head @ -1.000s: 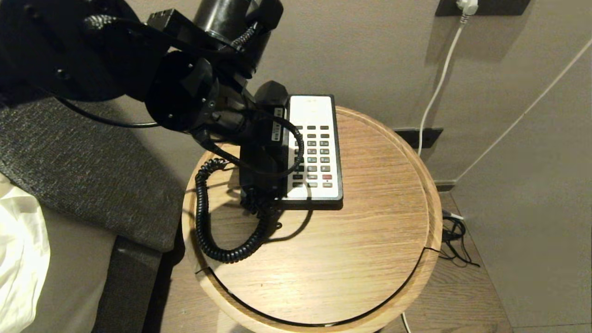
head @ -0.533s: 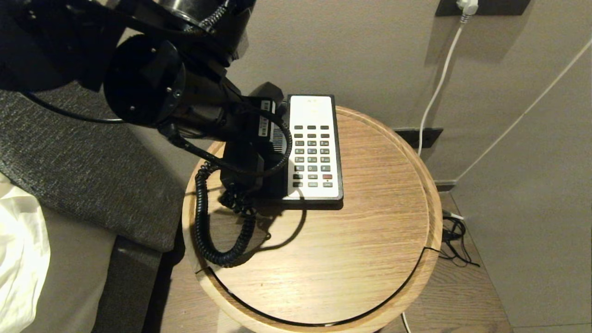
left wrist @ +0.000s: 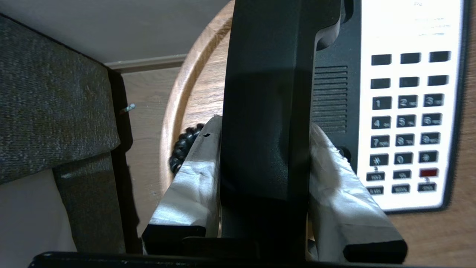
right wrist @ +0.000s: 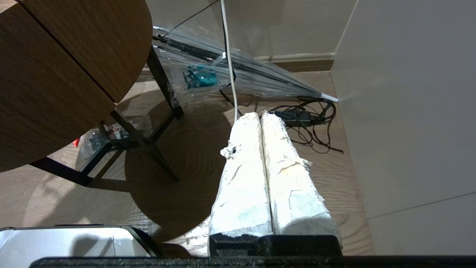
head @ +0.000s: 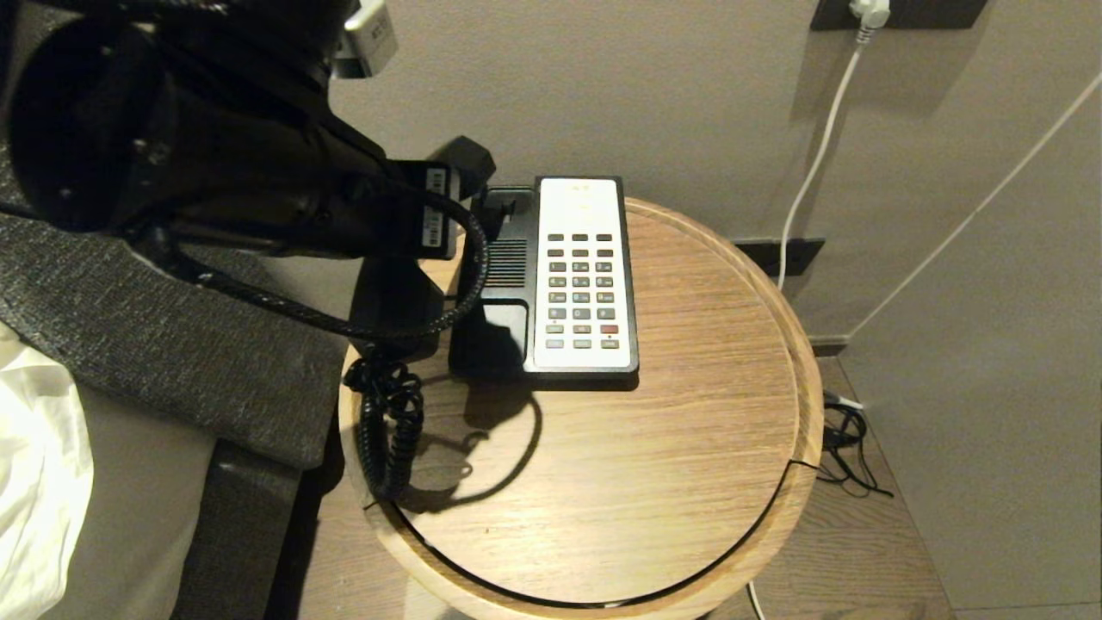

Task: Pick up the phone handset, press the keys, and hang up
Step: Pick up the desk phone handset, then dial the number

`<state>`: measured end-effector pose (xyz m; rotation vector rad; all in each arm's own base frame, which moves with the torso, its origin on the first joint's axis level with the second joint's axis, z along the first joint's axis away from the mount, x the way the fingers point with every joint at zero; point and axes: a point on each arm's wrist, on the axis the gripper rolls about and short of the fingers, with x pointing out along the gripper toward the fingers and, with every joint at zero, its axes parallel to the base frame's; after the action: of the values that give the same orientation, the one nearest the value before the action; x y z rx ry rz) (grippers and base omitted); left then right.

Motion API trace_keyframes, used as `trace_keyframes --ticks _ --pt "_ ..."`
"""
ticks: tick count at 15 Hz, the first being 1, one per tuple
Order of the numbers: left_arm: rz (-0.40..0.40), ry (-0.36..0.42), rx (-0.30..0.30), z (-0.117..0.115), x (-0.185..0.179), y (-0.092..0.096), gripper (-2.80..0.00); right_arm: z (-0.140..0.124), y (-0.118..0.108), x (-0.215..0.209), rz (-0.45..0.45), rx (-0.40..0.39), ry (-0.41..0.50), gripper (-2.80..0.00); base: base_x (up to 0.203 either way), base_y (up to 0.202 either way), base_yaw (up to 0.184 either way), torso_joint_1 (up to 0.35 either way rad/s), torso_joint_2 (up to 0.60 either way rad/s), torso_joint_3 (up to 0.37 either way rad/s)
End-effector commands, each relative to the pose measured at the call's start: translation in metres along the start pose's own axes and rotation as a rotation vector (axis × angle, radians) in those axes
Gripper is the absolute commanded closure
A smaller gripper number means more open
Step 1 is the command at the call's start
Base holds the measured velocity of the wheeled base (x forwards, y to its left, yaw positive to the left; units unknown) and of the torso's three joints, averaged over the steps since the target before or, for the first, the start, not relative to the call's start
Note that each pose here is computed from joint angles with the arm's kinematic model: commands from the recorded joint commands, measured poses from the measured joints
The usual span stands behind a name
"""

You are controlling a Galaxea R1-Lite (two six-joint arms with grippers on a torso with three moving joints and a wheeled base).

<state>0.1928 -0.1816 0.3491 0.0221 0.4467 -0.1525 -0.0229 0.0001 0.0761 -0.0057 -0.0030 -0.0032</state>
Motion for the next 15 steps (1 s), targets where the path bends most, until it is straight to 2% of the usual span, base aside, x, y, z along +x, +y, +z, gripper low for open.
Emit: trace_keyframes --ticks 1,3,8,12,15 --pt "-0.019 -0.041 -0.023 0.002 -0.028 0.016 0.00 0.000 0.000 0.000 0.000 0.000 -0.002 0.00 0.000 0.000 0.000 0.000 0.00 0.000" --pt "-0.035 -0.073 -0.042 0.001 -0.049 0.030 0.00 0.000 0.000 0.000 -0.001 0.000 -0.002 0.00 0.000 0.000 0.000 0.000 0.00 0.000" --pt "-0.135 -0.184 -0.146 0.001 -0.112 0.070 0.00 0.000 0.000 0.000 0.002 -0.007 -0.003 0.00 0.000 0.000 0.000 0.000 0.00 0.000" --pt "-0.276 -0.227 -0.304 -0.011 -0.155 0.093 0.00 0.000 0.000 0.000 -0.002 -0.006 -0.002 0.00 0.000 0.000 0.000 0.000 0.00 0.000" --pt "-0.320 -0.246 -0.387 -0.025 -0.174 0.114 0.00 0.000 0.000 0.000 -0.002 -0.005 -0.003 0.00 0.000 0.000 0.000 0.000 0.00 0.000"
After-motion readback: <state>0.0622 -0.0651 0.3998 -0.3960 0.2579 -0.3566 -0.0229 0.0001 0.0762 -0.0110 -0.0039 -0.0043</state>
